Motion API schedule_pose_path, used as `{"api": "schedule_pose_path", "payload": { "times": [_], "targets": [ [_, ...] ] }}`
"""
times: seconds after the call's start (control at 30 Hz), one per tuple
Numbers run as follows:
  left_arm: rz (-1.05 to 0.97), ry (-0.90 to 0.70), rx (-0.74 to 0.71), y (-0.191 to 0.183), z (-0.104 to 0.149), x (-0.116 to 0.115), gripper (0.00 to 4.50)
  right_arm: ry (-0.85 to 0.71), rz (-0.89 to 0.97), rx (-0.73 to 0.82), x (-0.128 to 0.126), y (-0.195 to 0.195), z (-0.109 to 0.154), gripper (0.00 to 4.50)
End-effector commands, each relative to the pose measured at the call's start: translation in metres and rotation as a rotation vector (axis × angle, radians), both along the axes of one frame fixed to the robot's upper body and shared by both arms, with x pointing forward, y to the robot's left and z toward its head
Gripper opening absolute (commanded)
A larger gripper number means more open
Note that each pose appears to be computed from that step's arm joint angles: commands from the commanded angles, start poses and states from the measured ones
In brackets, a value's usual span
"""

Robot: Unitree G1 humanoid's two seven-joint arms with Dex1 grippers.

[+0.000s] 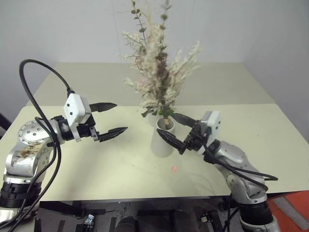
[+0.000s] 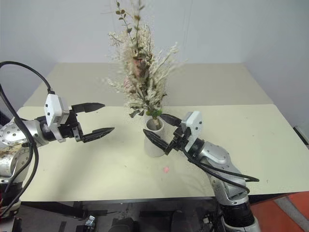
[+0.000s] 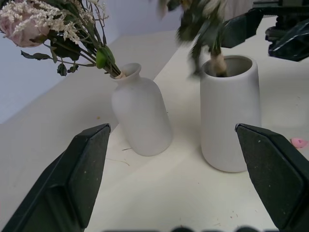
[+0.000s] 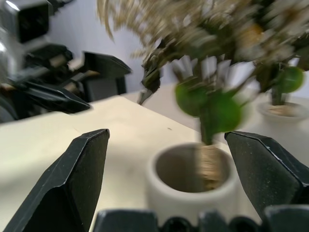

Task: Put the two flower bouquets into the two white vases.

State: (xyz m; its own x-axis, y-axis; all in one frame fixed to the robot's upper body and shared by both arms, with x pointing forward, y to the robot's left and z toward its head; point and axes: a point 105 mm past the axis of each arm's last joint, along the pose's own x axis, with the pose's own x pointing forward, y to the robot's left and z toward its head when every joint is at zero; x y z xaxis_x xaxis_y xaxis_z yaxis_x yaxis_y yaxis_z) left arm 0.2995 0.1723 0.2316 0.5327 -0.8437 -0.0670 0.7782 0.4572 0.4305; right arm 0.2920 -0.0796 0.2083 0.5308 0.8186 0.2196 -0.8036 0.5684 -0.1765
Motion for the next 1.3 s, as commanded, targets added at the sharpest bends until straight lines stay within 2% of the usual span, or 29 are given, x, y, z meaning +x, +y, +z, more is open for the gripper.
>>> {"api": "schedule_pose_path", "payload": {
  "times": [0.03, 0.27, 0.43, 0.6, 0.77, 1.03, 1.3],
  "targets": [
    [0.001, -0.048, 0.017, 0.001, 0.01, -0.003, 4.5, -0.088, -0.026, -0.058, -0.005, -0.027, 0.02, 4.47],
    [0.053, -0.042, 0.054, 0.023, 0.011, -0.008, 4.5, -0.076, -0.068, -0.207, -0.028, -0.094, 0.029, 4.47],
    [0.083, -0.038, 0.054, 0.046, 0.023, -0.027, 4.5, 0.022, -0.182, -0.285, -0.046, -0.172, 0.045, 4.47],
    [0.126, -0.029, 0.099, 0.065, 0.028, -0.038, 4.5, 0.036, -0.229, -0.387, -0.052, -0.204, 0.056, 4.47],
    [0.173, -0.037, 0.102, 0.073, 0.033, -0.045, 4.5, 0.033, -0.259, -0.415, -0.045, -0.214, 0.056, 4.47],
    [0.19, -0.024, 0.112, 0.075, 0.042, -0.047, 4.5, 0.06, -0.238, -0.409, -0.047, -0.204, 0.032, 4.47],
    [0.193, -0.019, 0.138, 0.078, 0.056, -0.048, 4.5, 0.066, -0.225, -0.381, -0.043, -0.195, 0.027, 4.47]
  ]
}}
